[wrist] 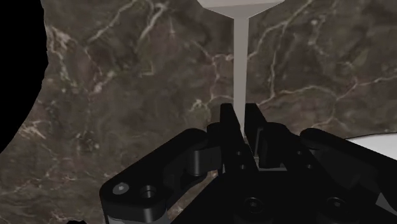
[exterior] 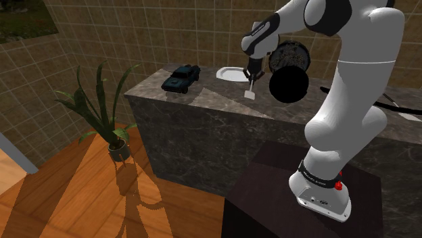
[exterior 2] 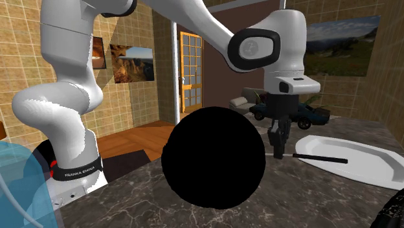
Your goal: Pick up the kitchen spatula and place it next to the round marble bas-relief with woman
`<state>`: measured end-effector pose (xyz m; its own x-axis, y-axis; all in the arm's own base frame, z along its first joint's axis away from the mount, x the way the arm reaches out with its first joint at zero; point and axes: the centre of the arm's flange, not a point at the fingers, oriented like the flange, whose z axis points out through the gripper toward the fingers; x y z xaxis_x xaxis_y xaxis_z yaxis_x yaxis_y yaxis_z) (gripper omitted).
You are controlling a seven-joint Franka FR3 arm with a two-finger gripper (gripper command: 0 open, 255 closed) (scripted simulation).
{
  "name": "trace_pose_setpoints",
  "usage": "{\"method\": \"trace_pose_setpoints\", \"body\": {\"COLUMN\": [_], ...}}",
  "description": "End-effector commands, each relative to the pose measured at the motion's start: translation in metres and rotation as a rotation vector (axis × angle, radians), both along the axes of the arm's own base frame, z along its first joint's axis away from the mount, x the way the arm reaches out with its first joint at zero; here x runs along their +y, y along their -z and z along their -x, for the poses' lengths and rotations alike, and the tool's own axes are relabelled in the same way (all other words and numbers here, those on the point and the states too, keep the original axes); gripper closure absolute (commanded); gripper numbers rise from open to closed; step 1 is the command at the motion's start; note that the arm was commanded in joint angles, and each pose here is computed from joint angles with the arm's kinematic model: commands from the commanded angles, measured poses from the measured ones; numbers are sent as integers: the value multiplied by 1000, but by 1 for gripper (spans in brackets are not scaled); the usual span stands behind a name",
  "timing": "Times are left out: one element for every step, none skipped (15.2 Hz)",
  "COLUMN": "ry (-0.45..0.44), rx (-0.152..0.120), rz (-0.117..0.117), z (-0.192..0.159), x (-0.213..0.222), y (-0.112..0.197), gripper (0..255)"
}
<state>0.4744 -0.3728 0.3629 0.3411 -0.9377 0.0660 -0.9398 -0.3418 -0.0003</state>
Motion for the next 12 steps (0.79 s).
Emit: {"method": "trace_pose_setpoints", "body": {"ry": [0, 0, 0, 0, 0, 0, 0, 0, 0, 0, 0, 0], "rx": [0, 0, 0, 0, 0, 0, 0, 0, 0, 0, 0, 0], "rz": [0, 0, 0, 0, 0, 0, 0, 0, 0, 0, 0, 0], "z": [1, 1, 1, 1, 1, 1, 1, 1, 1, 1, 1, 1], "x": [0, 0, 0, 0, 0, 0, 0, 0, 0, 0, 0, 0], "y": [12, 12, 12, 12, 12, 12, 12, 12, 12, 12, 12, 12], "gripper": [255, 255, 255, 255, 255, 255, 255, 255, 255, 0, 0, 0]}}
